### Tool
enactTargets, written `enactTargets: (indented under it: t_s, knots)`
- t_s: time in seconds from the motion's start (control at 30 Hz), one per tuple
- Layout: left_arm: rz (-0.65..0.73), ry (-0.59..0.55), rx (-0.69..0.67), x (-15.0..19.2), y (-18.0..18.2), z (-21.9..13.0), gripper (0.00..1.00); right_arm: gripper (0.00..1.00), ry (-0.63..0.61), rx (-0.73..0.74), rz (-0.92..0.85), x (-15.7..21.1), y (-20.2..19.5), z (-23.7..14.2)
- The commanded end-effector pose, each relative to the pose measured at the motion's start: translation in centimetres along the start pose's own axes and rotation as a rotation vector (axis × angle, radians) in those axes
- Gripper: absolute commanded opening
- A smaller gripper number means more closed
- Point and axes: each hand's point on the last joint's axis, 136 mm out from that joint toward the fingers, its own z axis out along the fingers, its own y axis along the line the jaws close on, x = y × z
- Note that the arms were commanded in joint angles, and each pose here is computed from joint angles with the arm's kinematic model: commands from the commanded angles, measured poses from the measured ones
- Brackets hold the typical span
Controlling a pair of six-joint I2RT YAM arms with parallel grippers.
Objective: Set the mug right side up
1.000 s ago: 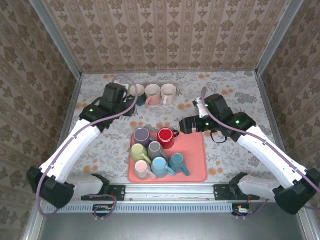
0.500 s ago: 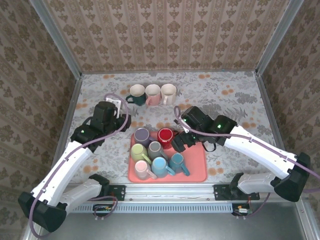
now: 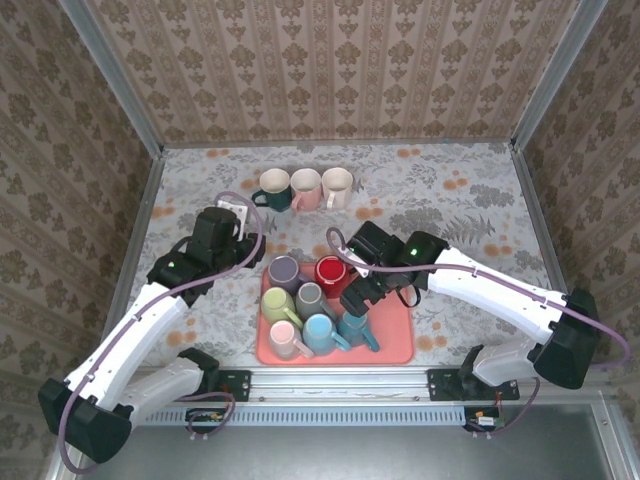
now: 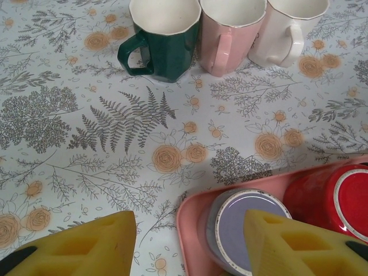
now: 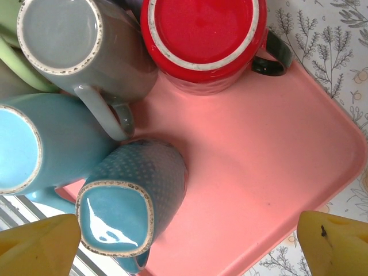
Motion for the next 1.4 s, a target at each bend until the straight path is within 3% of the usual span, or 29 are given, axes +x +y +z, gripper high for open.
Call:
enactTargets:
  t_s: [0.0,0.6,1.37]
  knots:
    - [0.017,-0.021,-0.008,-0.1,0.1,-0.3,0.53,0.97,0.052,-0.012,-0.034,0.8,0.3,0.4]
    - [0.041,-0.024,-0.005,0.1,-0.3,-0.3,0.53,0.99,0.200,-0.177,-0.090,3.0,4.5,2.0]
    - [0.050,-0.028,-0.010,0.1,-0.3,-0.3,0.54,0.84,0.373,0.043,-0.045,5.6,1.2,6.6]
